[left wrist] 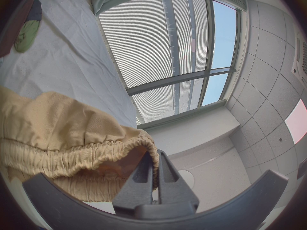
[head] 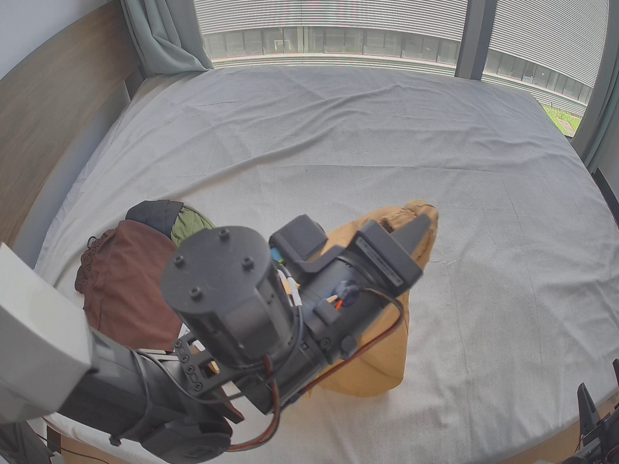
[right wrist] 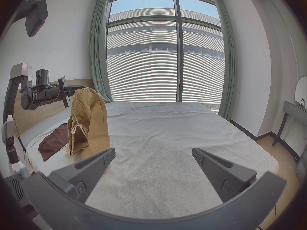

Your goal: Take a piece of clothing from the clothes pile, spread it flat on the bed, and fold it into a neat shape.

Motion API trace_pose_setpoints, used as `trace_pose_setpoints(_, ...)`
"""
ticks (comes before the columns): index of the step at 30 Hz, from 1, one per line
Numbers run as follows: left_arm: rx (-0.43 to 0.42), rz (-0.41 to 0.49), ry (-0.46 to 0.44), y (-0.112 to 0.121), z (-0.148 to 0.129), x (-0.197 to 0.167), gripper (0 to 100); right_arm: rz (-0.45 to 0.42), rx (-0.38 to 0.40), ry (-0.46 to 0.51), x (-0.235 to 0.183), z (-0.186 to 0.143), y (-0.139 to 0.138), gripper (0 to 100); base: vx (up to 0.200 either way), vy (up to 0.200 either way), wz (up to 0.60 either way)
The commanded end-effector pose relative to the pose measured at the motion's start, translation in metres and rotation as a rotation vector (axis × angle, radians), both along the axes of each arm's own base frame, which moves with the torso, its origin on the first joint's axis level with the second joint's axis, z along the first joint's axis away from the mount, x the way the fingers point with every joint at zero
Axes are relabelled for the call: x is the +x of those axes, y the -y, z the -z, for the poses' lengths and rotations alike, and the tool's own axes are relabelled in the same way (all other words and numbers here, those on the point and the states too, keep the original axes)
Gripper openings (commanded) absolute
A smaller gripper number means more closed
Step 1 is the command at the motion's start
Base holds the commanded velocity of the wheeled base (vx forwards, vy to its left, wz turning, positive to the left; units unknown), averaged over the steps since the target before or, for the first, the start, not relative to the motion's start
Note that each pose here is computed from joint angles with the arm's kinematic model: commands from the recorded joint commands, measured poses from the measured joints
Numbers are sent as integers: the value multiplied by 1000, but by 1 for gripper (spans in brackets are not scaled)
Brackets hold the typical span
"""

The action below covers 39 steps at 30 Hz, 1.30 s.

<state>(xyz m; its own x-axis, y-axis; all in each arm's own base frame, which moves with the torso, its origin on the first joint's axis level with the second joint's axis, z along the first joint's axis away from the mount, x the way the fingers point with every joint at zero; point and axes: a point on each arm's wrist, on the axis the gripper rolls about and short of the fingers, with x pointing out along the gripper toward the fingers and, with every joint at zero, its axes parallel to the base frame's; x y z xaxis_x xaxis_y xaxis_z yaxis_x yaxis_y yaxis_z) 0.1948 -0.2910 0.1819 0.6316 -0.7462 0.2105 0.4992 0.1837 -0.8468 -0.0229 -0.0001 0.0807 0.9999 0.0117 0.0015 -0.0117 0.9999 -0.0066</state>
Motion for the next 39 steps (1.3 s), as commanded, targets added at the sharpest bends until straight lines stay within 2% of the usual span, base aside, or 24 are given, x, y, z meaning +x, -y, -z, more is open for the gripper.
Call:
trace_pose_setpoints(1,-10,51,-13,16,3,-10,0,-1,2,-2,0,5,0,100,0,0,0)
trace_pose_setpoints(8,-78,152,16,34,-17,-24,0,-1,2,-2,0,5,0,100,0,0,0)
trace_pose_setpoints(12,-109,174,33,43,-28,-28,0,-1,2,-2,0,5,0,100,0,0,0)
trace_pose_setpoints(25,-273,165,125,48,-88,-25,0,-1,2,-2,0,5,0,100,0,0,0)
trace_pose_setpoints(36,-345,172,154,44,-115,-29,0,-1,0,-1,0,5,0,100,0,0,0)
trace_pose_setpoints(39,-337,171,142,43,-112,-29,0,-1,0,-1,0,5,0,100,0,0,0)
